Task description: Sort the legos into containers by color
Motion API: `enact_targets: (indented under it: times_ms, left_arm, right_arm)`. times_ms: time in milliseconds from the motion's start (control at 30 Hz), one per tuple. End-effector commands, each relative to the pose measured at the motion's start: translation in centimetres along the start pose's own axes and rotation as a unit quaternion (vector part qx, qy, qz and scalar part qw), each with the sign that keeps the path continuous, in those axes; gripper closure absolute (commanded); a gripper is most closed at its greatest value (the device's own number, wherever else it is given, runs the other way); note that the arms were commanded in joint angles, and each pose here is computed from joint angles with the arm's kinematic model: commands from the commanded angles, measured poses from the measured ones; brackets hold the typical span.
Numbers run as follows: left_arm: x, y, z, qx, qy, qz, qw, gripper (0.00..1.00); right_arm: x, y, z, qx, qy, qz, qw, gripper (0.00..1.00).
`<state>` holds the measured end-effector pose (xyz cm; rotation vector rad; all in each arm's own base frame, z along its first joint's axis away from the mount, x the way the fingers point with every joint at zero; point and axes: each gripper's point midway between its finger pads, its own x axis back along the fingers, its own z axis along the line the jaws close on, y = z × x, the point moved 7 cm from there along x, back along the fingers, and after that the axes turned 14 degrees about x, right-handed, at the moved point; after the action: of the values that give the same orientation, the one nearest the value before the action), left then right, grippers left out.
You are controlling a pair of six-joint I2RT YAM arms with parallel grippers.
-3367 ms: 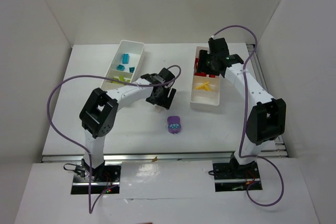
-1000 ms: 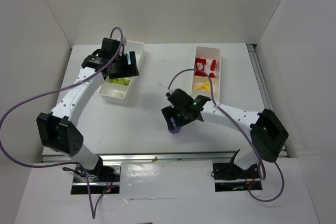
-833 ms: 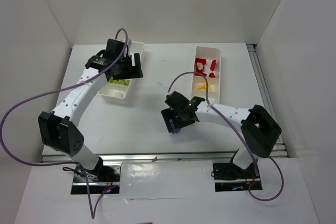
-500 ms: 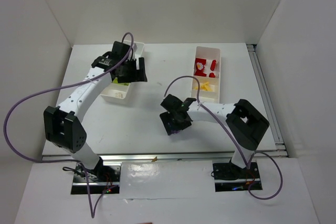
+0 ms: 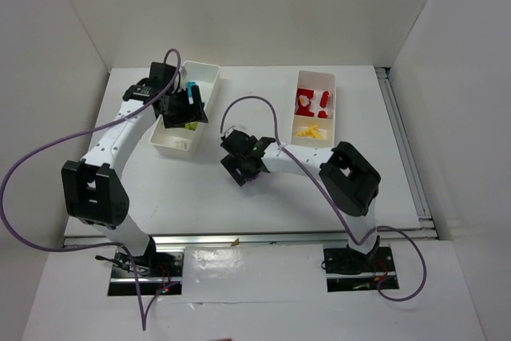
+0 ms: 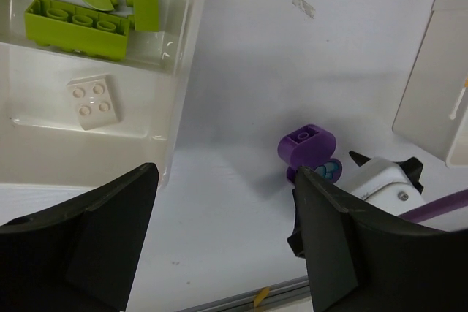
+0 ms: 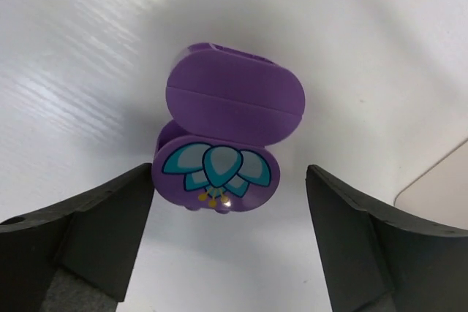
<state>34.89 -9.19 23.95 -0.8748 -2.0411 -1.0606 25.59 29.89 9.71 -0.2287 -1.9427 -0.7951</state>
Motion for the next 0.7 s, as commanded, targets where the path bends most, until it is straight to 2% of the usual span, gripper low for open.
enact_targets:
  times_ms: [0,133,300,433,467,533,600,667]
  left_arm:
    - [0.6,0.2,-0.9,-0.005,-0.025,-0.003,1.0,0.14]
    - [-0.2,0.1,-0.9,-0.003,-0.029,0.009,1.0,0.14]
    - [-0.9,0.0,-1.7,-0.007,-0.049,0.027,0.998,0.14]
    - [-1.2,-1.1,-2.9,-0.027,-0.059,0.044,0.997,0.14]
    - [-1.5,-1.7,-3.1,-0.031,-0.057,0.054,0.996,0.14]
    - [-1.5,-2.0,-3.4,-0.04,-0.063,0.06,0.995,0.14]
    - [-1.7,-2.3,-3.9,-0.043,-0.073,0.071,0.994,0.14]
    - [-2.0,-3.1,-4.9,-0.065,-0.087,0.09,0.99,0.14]
  right_arm:
    - [1.0,1.2,-1.9,-0.025,-0.027,-0.015,0.999,0.09]
    - [1.4,1.0,-1.5,-0.095,0.048,-0.032,0.994,0.09]
    - [1.0,0.4,-0.6,-0.133,0.065,-0.013,0.989,0.13]
    - [0.9,0.6,-1.2,-0.143,0.05,-0.016,0.988,0.23]
    - [0.8,0.3,-1.9,-0.146,0.033,-0.009,0.989,0.29]
    - [1.0,-0.2,-2.5,-0.144,0.026,-0.004,0.989,0.32]
    - [1.2,0.1,-3.0,-0.139,0.027,-0.026,0.99,0.32]
    - [1.3,0.0,-3.3,-0.125,0.04,-0.032,0.991,0.23]
